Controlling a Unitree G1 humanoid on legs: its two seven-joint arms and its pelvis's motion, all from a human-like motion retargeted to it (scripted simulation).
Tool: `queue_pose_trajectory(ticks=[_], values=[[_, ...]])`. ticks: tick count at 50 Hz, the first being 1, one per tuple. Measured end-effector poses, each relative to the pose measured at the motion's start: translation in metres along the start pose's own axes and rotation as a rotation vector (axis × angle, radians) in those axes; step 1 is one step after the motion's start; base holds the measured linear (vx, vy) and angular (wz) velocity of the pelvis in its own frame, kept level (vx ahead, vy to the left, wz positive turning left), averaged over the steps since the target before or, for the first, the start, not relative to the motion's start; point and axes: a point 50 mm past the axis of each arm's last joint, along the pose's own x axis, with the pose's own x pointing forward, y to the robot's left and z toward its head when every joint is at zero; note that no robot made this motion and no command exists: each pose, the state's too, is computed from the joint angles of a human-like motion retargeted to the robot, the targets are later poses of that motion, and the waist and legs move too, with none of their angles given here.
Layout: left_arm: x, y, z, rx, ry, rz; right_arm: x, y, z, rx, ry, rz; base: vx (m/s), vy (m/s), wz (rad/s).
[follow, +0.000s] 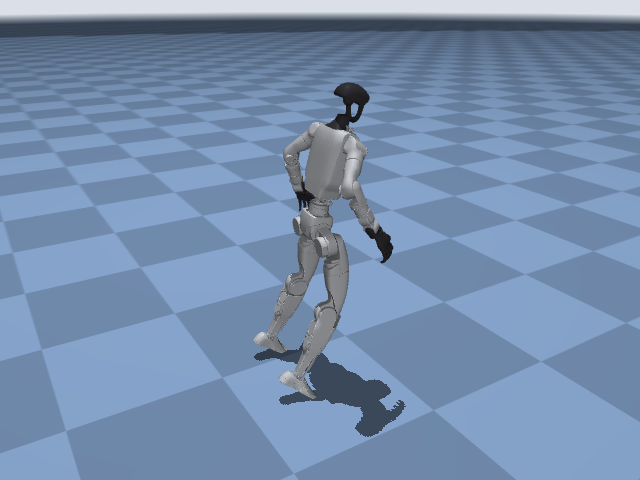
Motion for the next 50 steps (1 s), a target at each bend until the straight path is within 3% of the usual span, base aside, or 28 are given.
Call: queue_pose_trajectory(ticks=[5, 15, 20, 25, 28, 32, 38, 45, 50], values=[[-0.029, -0.009, -0.044, -0.072, 0.152, -0.049, -0.022, -0.003, -0.039, -0.091, 0.159, 0.079, 0.83, 0.05, 0.18], [-0.037, 0.016, -0.087, -0.103, 0.334, 0.057, -0.021, -0.03, -0.062, -0.144, 0.267, -0.013, 0.62, 0.03, 0.29], [-0.005, 0.045, -0.059, -0.067, 0.294, 0.155, -0.004, -0.045, -0.043, -0.046, 0.223, -0.14, 0.39, 0.01, 0.2], [0.023, 0.022, -0.014, 0.062, 0.158, 0.085, 0.028, -0.023, -0.032, -0.231, 0.256, -0.164, 0.37, 0.03, -0.21], [0.028, 0.015, 0.021, 0.145, -0.028, 0.049, 0.036, -0.017, -0.001, -0.215, 0.1, -0.179, 0.31, 0.05, 0.09], [0.023, 0.006, 0.034, 0.074, -0.092, 0.085, 0.035, -0.014, 0.016, -0.126, 0.014, -0.208, 0.25, 0.04, 0.15], [0.02, -0.015, 0.031, -0.104, -0.047, -0.045, 0.024, -0.012, 0.008, 0.018, 0.002, -0.174, 0.22, 0.03, 0.05], [0.039, -0.011, 0.041, -0.043, 0.004, 0.005, 0.037, 0.0, -0.001, -0.082, 0.077, -0.189, 0.13, 0.0, 0.18], [0.038, -0.009, 0.048, -0.152, -0.017, 0.049, 0.035, 0.006, -0.003, -0.05, 0.078, -0.17, 0.12, 0.0, 0.12]])
